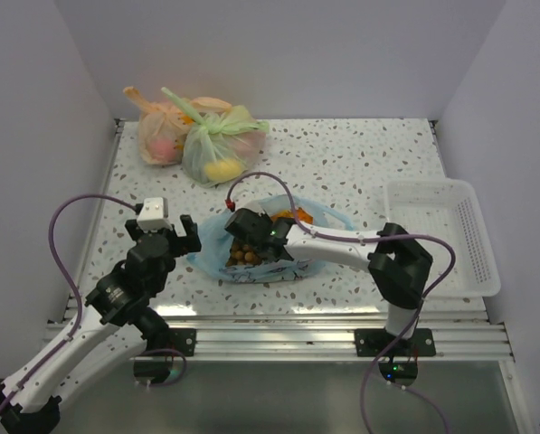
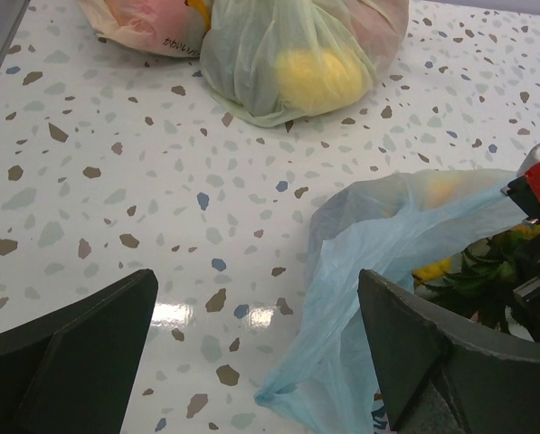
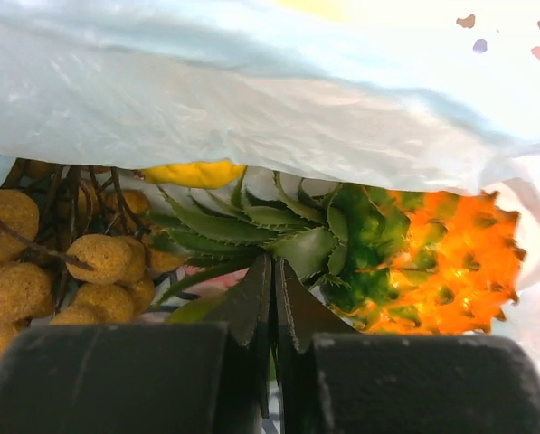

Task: Untie the knot of the plastic bag and take out the fruit

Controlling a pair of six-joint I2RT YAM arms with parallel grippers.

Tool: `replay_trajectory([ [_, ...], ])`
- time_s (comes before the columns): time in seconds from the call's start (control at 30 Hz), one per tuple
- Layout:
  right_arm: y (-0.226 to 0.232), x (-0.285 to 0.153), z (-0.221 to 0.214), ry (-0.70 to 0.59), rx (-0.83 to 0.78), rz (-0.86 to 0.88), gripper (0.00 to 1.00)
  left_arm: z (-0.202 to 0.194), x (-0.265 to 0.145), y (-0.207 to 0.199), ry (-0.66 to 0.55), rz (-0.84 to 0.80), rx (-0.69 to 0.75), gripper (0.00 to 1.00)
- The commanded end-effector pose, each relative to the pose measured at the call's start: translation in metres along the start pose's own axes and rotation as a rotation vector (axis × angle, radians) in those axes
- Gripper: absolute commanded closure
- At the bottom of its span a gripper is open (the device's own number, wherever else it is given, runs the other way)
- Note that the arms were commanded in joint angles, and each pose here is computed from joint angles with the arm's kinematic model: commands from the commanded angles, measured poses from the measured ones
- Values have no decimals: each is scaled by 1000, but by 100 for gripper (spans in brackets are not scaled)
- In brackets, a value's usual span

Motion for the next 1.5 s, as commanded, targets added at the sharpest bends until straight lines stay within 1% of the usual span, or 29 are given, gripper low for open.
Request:
replay_trajectory([
  [0.0,-20,-35,32,-106,89,17,100,10,2,0,-46,12,-23,2],
  [0.23,-37,-86,67,-256,205,143,100,11,2,1,-51,17,-27,2],
  [0.4,-41,-117,83,-334,254,246,100,13,0,2,-62,17,-38,2],
  [0.6,-56,-163,106,-458,325,353,100,13,0,3,-65,19,-43,2],
  [0.77,-88,-198,119,-524,373,374,100,13,0,3,-64,20,-41,2],
  [0.87,-118,-212,122,-551,420,362,100,13,0,3,-64,18,-42,2],
  [0.93,-150,-210,116,-540,462,300,100,12,0,3,-61,20,-41,2],
  [1.0,-185,-204,103,-515,501,192,100,12,0,3,-61,21,-39,2],
  [1.07,-209,-201,92,-496,514,116,100,12,0,3,-60,22,-38,2],
  [1.1,-233,-197,81,-479,547,43,100,12,0,3,-61,20,-39,2],
  [1.17,-255,-189,64,-441,564,-31,100,12,0,2,-58,18,-38,2],
  [1.2,-276,-184,50,-409,592,-118,100,11,0,2,-56,17,-37,2],
  [1.33,-320,-171,4,-317,622,-310,100,10,1,2,-51,21,-31,2],
  [1.37,-328,-169,-4,-306,638,-343,100,10,1,1,-52,19,-33,2],
  [1.4,-342,-158,-24,-267,671,-394,100,10,1,2,-51,21,-31,2],
  [1.47,-355,-153,-42,-241,714,-440,100,10,1,2,-52,19,-32,2],
])
Point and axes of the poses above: each gripper's point midway between its finger pads, its own x axis out along the fingers, its own y axis along the line the jaws close on, z = x × y, the point moved 2 cm from there along -x, back along the fingers, and after that the axes turned 12 degrees about -x, right-handed, at the moved point
